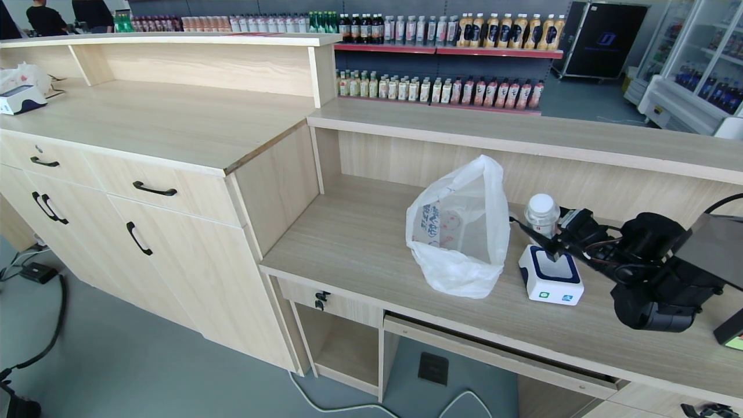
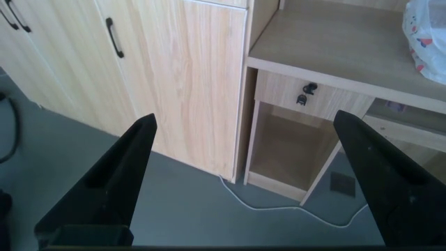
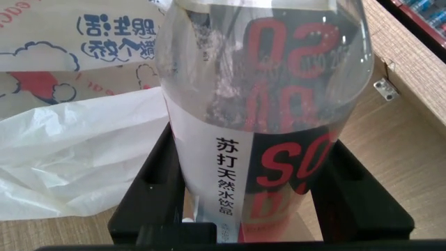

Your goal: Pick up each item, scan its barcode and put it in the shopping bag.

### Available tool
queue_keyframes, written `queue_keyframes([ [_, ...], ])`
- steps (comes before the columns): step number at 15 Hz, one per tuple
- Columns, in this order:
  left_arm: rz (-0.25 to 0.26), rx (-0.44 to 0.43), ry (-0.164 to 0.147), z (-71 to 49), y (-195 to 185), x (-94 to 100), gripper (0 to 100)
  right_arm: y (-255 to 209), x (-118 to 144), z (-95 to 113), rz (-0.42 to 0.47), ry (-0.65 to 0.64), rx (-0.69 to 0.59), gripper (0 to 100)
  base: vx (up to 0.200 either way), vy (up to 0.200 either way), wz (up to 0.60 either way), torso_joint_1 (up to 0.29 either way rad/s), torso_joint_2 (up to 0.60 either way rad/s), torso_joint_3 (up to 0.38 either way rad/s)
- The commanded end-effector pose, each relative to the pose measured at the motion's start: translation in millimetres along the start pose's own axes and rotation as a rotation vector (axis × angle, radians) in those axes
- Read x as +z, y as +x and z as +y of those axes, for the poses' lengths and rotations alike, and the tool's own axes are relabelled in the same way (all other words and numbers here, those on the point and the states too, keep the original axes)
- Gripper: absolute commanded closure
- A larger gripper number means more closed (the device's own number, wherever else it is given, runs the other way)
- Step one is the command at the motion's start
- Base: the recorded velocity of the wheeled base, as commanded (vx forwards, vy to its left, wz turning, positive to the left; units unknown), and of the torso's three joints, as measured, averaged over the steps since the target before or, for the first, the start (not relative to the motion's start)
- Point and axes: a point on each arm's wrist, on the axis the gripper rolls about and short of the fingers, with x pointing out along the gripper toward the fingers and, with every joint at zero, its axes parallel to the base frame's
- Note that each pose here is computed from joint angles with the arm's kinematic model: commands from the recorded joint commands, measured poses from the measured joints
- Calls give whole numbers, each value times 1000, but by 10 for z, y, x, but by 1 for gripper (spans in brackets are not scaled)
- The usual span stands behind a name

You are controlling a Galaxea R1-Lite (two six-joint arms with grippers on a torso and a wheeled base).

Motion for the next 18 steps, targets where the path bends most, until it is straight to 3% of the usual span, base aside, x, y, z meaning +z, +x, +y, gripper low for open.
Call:
queue_keyframes([
  [1, 0, 2, 0, 0, 0, 0, 0, -31, -13, -16, 7, 0, -4, 100, 0, 0, 0, 0, 0, 0],
  [15, 0, 0, 0, 0, 0, 0, 0, -36, -25, -32, 9, 4, -9, 100, 0, 0, 0, 0, 0, 0],
  [17, 0, 0, 0, 0, 0, 0, 0, -3, 232, -199, -44, -25, -37, 100, 0, 0, 0, 0, 0, 0],
  [18, 0, 0, 0, 0, 0, 0, 0, -11, 618, -419, -98, -30, -61, 100, 0, 0, 0, 0, 0, 0],
])
